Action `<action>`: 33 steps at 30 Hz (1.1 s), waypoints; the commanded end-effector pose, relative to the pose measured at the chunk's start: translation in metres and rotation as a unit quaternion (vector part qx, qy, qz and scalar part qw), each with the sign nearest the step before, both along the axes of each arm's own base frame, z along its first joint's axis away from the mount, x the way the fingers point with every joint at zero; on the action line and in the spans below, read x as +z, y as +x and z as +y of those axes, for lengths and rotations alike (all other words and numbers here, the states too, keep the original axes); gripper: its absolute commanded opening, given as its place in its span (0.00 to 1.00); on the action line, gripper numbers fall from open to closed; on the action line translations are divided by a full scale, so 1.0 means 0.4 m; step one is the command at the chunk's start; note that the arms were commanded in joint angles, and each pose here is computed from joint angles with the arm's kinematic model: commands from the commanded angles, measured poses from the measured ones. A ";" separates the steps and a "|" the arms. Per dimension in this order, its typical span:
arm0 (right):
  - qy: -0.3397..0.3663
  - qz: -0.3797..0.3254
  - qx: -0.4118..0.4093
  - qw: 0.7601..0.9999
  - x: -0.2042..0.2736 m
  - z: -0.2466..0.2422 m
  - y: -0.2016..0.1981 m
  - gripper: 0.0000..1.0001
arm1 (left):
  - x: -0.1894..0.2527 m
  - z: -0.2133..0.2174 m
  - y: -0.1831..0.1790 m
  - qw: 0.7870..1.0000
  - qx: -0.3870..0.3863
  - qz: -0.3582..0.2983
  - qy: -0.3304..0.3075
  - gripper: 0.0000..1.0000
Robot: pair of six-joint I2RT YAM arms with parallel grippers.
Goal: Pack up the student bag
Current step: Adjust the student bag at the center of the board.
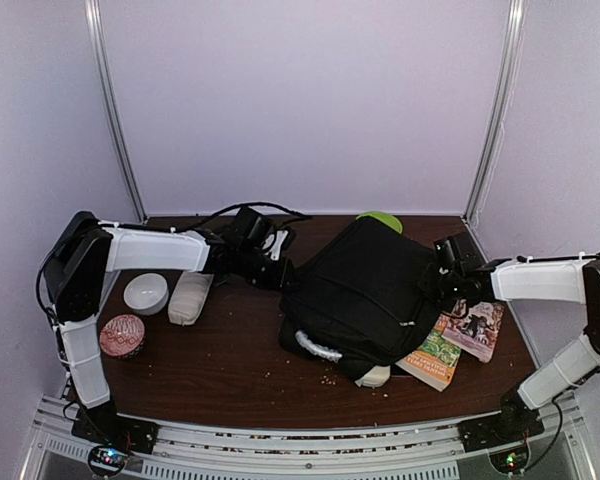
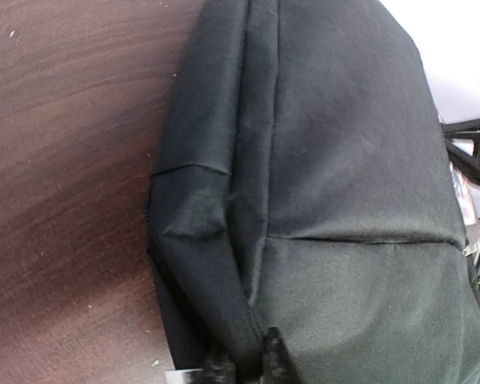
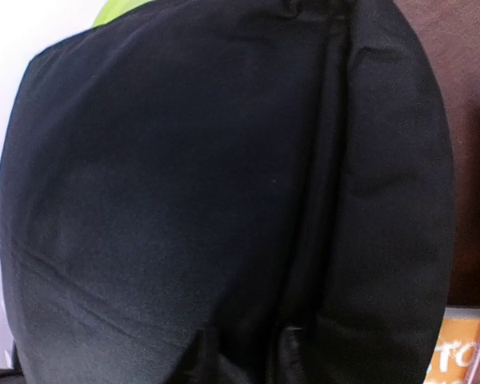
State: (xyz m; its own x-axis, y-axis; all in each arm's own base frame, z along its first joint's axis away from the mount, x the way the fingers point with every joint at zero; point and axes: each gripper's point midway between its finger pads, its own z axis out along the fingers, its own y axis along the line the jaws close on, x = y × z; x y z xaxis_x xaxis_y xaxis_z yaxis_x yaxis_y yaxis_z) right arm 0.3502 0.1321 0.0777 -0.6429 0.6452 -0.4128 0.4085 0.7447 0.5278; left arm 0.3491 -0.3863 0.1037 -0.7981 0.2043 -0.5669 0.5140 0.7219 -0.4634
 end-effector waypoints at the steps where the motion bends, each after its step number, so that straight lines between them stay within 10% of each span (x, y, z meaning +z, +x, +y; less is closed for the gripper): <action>1: 0.027 -0.014 0.053 0.998 0.038 0.065 0.040 0.17 | 0.010 -0.038 -0.023 0.999 -0.028 -0.018 -0.017 0.03; 4: 0.023 -0.022 0.081 0.996 0.069 0.088 0.062 0.00 | 0.033 -0.039 -0.027 0.999 -0.028 -0.034 -0.020 0.00; 13: 0.014 -0.092 0.141 0.986 0.262 0.144 0.128 0.00 | 0.180 0.011 -0.032 0.993 0.016 -0.098 -0.061 0.00; 19: -0.043 -0.095 0.035 0.994 0.232 -0.025 0.044 0.70 | 0.247 0.027 -0.066 0.986 0.045 -0.120 -0.104 0.00; 33: 0.054 -0.015 -0.034 0.998 -0.009 -0.077 -0.052 0.80 | 0.259 -0.005 -0.095 0.985 0.047 -0.134 -0.100 0.00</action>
State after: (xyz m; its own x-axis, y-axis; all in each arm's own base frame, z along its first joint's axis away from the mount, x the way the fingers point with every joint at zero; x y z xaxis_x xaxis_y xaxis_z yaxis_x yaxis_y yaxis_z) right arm 0.3138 0.0943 0.0719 -0.6202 0.6776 -0.3952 0.4418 0.7181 0.5377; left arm 0.3066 -0.3725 0.1604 -0.7105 0.0782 -0.6993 0.5149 0.7352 -0.4408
